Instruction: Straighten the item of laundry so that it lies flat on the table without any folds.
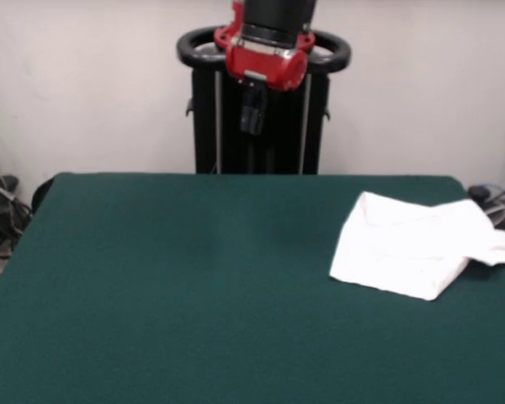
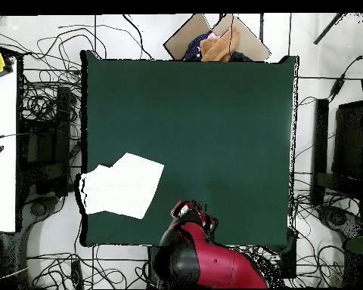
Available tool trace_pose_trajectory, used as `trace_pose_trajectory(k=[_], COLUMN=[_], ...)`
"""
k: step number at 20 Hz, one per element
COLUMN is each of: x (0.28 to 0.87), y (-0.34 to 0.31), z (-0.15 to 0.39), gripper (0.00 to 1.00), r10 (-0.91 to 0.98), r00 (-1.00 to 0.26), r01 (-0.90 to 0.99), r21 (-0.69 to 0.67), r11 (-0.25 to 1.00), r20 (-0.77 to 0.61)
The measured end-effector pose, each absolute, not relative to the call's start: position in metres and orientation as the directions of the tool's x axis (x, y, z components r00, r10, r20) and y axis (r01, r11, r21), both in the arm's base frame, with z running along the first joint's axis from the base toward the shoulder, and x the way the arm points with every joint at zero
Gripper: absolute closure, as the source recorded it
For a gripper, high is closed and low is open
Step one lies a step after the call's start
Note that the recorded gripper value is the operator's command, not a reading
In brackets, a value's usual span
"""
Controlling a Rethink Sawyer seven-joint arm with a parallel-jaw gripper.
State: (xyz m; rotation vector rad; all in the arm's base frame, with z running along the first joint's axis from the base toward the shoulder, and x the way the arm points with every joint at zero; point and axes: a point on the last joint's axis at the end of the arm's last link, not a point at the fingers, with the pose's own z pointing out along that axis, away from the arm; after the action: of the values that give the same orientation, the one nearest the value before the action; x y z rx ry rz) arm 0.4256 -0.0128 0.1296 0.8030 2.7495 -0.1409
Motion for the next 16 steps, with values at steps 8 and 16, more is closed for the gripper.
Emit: trace_pose_trajectory(k=[8, 16], x=[0.418, 0.404], y=[-0.026, 0.043], z=[0.114, 0.072], gripper=[1.00, 1.00], r10=[0.400, 0.252], r00=[-0.879, -0.954], r01=[0.415, 0.256], r21=[-0.002, -0.005], r11=[0.910, 0.967], r20=[-0.261, -0.160])
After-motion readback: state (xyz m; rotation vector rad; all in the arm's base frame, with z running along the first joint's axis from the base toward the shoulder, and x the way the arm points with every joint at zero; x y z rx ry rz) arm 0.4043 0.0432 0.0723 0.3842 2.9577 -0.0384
